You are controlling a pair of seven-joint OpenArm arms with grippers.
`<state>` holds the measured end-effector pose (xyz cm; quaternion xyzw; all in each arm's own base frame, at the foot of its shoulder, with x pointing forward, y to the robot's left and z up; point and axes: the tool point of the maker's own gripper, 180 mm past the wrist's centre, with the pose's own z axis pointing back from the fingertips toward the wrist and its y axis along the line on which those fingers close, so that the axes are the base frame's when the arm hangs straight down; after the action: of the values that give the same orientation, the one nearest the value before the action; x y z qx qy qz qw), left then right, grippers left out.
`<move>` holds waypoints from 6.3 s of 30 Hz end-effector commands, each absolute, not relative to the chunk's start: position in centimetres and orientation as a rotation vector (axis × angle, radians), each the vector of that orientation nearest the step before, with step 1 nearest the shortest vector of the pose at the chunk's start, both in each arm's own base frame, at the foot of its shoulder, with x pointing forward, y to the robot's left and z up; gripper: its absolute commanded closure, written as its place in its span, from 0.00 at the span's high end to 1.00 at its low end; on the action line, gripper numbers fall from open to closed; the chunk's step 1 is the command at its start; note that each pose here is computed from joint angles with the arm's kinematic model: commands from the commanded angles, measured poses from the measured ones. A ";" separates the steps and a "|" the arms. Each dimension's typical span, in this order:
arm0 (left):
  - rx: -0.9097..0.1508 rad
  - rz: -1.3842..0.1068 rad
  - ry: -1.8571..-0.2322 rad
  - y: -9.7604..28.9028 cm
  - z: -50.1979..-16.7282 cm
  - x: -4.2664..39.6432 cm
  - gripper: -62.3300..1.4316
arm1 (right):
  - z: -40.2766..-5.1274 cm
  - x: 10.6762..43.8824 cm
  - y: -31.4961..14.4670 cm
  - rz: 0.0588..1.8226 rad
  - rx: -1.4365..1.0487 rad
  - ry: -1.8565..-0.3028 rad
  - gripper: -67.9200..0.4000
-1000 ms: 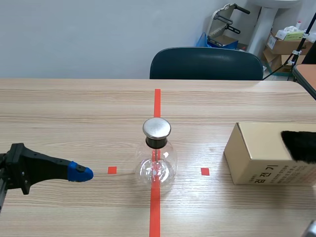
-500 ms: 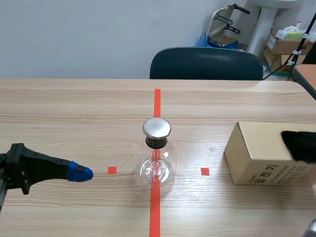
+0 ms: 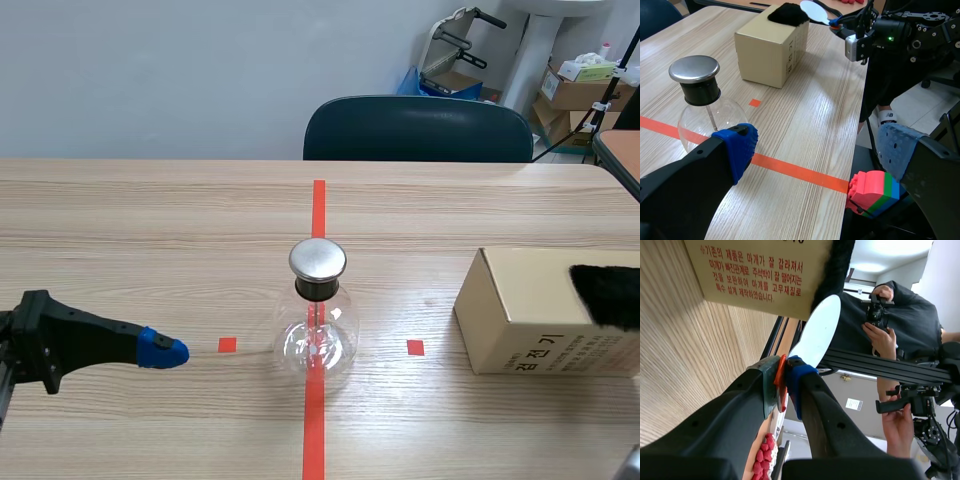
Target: Do the electroscope experiment
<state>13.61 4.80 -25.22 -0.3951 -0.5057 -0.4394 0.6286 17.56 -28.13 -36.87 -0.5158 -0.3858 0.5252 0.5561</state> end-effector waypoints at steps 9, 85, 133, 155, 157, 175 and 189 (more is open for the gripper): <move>-0.929 -0.994 -1.189 4.3 -24.3 13.7 0.83 | -36.3 17.9 -23.5 1.448 -1.131 -1.112 0.03; -0.451 -1.048 -1.282 0.3 -32.4 18.2 0.04 | -26.8 22.3 -23.5 1.283 -1.384 -1.284 0.03; -0.465 -0.893 -1.245 3.8 -35.8 24.3 0.04 | -26.7 23.2 -6.2 1.273 -1.194 -1.503 0.03; -0.459 -0.889 -1.251 3.6 -35.8 24.4 0.04 | -27.3 23.4 -6.7 1.273 -1.189 -1.454 0.03; -0.459 -0.888 -1.251 3.6 -35.8 24.4 0.04 | -27.3 23.4 -6.7 1.273 -1.189 -1.454 0.03; -0.459 -0.889 -1.251 3.6 -35.8 24.4 0.04 | -27.3 23.4 -6.7 1.273 -1.189 -1.454 0.03; -0.459 -0.889 -1.251 3.6 -35.8 24.4 0.04 | -27.3 23.4 -6.7 1.273 -1.190 -1.454 0.03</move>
<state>24.53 4.22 -36.57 -0.1955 -0.5518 -0.3996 0.7054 23.36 -6.41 -27.59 -0.4694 -0.5798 0.5092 0.4292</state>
